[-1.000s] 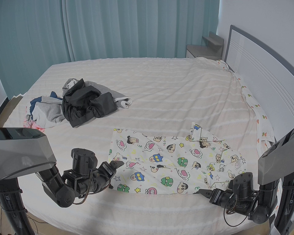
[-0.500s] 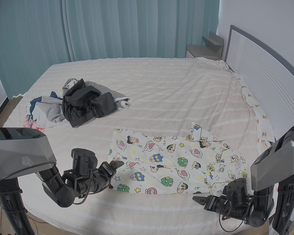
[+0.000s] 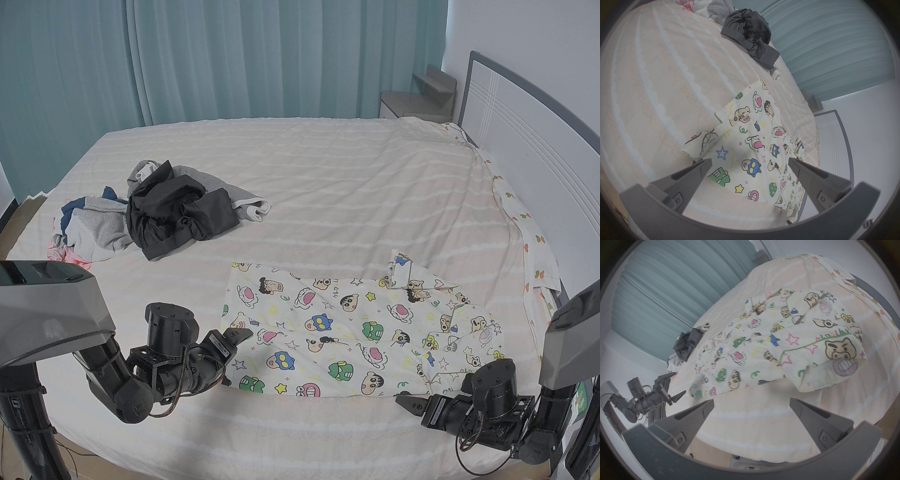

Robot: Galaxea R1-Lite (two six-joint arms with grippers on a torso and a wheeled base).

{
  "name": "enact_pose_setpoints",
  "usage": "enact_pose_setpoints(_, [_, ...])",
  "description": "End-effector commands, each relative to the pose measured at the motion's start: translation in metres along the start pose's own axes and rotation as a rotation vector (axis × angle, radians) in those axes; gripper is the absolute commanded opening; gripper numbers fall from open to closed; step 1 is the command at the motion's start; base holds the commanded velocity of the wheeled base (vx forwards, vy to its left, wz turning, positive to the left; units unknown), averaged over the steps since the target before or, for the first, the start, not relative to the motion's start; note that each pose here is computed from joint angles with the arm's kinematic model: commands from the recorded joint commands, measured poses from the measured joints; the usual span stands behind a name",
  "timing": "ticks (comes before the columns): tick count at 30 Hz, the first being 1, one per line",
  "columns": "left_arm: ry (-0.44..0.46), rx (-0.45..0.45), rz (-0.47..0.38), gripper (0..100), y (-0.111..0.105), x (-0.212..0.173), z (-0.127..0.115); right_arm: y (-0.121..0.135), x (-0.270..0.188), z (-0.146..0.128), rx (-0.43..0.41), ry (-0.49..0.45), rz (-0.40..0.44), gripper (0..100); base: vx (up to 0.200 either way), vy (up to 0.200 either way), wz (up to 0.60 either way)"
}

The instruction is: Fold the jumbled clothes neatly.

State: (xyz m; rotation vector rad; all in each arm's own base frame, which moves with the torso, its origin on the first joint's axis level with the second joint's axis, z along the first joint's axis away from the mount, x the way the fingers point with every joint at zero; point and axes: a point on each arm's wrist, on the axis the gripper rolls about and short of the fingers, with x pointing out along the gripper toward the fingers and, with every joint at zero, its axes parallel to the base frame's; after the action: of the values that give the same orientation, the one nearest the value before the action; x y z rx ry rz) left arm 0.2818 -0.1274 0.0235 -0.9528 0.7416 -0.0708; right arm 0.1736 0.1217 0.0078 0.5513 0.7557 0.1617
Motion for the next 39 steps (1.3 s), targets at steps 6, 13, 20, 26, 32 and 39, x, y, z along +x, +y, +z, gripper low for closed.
enact_pose_setpoints(6, [-0.009, 0.0, -0.018, 100, 0.001, 0.002, 0.0, 0.008, -0.018, 0.022, -0.042, -0.115, 0.077, 100, 0.0, 0.0, 0.0])
enact_pose_setpoints(13, [-0.011, 0.003, -0.025, 100, 0.004, 0.005, -0.002, -0.018, 0.007, 0.054, 0.04, -0.19, -0.008, 100, 0.0, 0.0, 0.0])
enact_pose_setpoints(20, [-0.007, 0.003, -0.02, 100, 0.006, 0.006, -0.003, -0.026, 0.041, 0.06, 0.034, -0.188, -0.045, 100, 0.0, 0.0, 0.0])
enact_pose_setpoints(26, [-0.008, 0.003, -0.022, 100, 0.005, 0.006, -0.003, -0.028, 0.065, 0.046, 0.015, -0.133, -0.061, 100, 0.0, 0.0, 0.0])
enact_pose_setpoints(32, [-0.009, 0.003, -0.023, 100, 0.005, 0.006, -0.003, -0.025, 0.064, 0.038, -0.001, -0.104, -0.057, 100, 0.0, 0.0, 0.0])
enact_pose_setpoints(39, [-0.011, 0.003, -0.022, 100, 0.005, 0.005, -0.003, -0.027, 0.065, 0.027, 0.002, -0.058, -0.073, 100, 0.0, 0.0, 0.0])
